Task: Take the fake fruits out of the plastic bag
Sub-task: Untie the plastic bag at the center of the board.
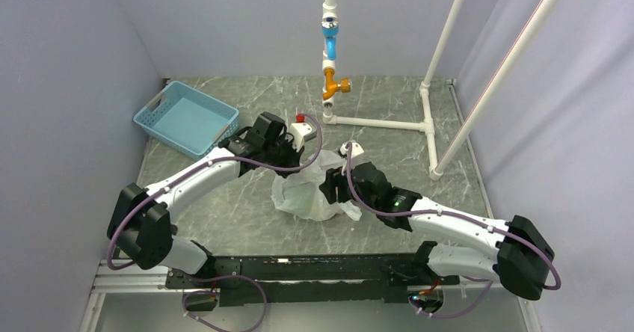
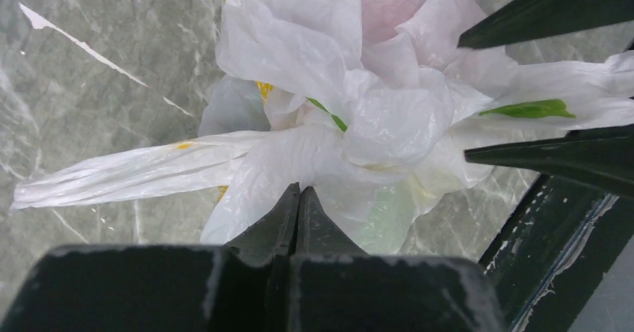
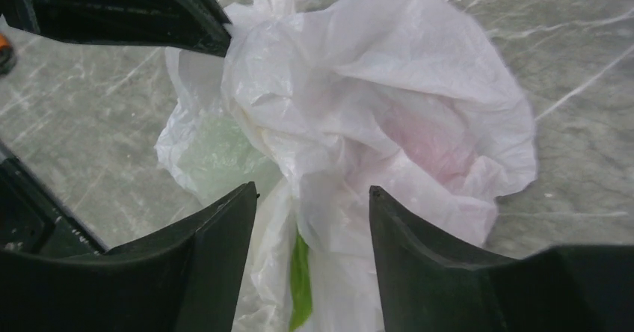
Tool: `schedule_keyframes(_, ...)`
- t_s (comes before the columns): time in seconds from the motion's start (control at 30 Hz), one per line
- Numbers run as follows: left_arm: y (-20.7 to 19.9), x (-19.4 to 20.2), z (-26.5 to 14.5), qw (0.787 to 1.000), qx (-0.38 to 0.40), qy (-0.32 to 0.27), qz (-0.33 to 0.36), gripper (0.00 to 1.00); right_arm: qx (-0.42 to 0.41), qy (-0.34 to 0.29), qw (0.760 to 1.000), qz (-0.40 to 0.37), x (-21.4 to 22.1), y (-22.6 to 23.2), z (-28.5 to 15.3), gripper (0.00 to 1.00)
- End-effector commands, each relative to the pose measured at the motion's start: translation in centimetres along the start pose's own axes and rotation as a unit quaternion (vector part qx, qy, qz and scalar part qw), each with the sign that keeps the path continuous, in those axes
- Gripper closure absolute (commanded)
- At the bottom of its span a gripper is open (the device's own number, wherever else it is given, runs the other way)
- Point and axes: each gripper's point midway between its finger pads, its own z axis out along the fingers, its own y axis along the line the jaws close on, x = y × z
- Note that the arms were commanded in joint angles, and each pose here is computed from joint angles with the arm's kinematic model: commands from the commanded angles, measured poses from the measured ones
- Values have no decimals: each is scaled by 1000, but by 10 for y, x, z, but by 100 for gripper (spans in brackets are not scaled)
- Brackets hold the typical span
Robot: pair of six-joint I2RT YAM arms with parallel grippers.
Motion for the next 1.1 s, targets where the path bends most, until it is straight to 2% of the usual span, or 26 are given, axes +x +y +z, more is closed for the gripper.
schedule_keyframes(0.0, 6, -21, -12, 999, -23, -30, 26, 100, 45, -36, 998, 20, -41, -6, -16, 31)
schedule_keyframes(0.03, 6, -21, -13, 999, -25, -30, 28, 100, 51, -43, 998, 19, -48, -7, -19, 28)
schedule_keyframes(0.1, 6, -23, -16, 998, -28, -36, 31, 100, 45, -55, 997, 14, -61, -3, -23, 26)
schedule_keyframes(0.47, -5, -24, -22, 997, -16, -54, 47, 100, -26, -70, 996, 40, -93, 28, 6, 32)
schedule_keyframes(0.67, -12, -22, -21, 997, -10, -50, 59, 100, -16, -65, 995, 70, -92, 25, 25, 48)
schedule_keyframes(0.77, -12, -22, -22, 997, -12, -49, 62, 100, -22, -44, 996, 75, -82, 27, 32, 54)
schedule_keyframes(0.97, -7, -23, -24, 997, -30, -46, 61, 100, 14, -57, 996, 72, -79, 9, 13, 67)
schedule_keyframes(1.07, -2, -24, -26, 996, -45, -45, 59, 100, 37, -70, 994, 71, -79, -4, 0, 83)
